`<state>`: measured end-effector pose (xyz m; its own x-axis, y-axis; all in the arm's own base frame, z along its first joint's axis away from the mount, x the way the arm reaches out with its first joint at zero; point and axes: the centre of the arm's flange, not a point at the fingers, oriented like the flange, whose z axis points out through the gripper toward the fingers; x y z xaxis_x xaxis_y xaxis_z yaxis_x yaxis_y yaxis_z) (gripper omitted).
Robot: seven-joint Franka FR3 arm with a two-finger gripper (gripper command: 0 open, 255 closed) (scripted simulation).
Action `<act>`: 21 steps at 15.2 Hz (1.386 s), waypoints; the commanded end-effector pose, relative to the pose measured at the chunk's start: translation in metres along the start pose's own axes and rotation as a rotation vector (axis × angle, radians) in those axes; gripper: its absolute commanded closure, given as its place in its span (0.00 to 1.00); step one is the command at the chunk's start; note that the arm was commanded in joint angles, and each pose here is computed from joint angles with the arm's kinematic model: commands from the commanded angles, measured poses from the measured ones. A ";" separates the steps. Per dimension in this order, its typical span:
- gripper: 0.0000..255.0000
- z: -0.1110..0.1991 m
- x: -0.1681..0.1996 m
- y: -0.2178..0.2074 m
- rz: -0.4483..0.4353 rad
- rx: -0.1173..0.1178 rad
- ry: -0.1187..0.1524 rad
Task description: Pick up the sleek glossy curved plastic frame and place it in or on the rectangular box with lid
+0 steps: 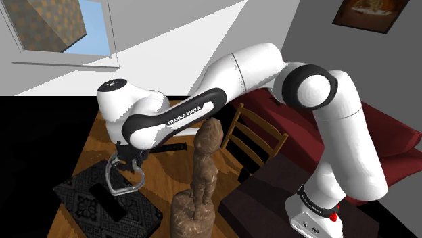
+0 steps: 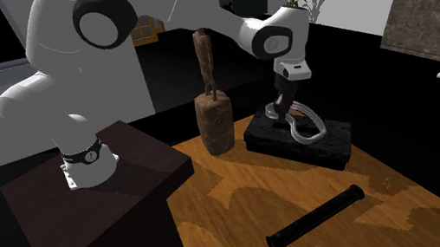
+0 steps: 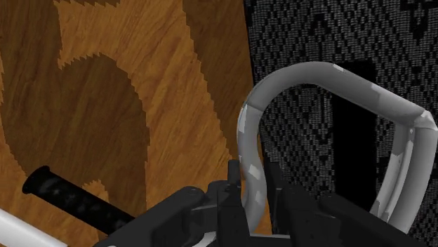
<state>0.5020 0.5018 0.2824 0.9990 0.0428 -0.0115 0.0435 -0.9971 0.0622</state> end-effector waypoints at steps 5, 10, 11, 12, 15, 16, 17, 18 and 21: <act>1.00 -0.006 -0.017 -0.077 0.001 0.000 0.000; 1.00 0.013 -0.020 -0.094 0.001 0.000 0.000; 1.00 0.018 -0.020 -0.094 0.001 0.000 0.000; 1.00 0.024 -0.020 -0.095 0.001 0.000 0.000; 1.00 0.040 -0.019 -0.096 0.001 0.000 0.000; 1.00 0.045 -0.019 -0.096 0.001 0.000 0.000; 1.00 0.050 -0.019 -0.096 0.001 0.000 0.000; 1.00 0.055 -0.019 -0.097 0.001 0.000 0.000; 1.00 0.071 -0.019 -0.098 0.001 0.000 0.000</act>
<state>0.4845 0.5996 0.2527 0.9989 0.0364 0.0300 0.0358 -0.9991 0.0208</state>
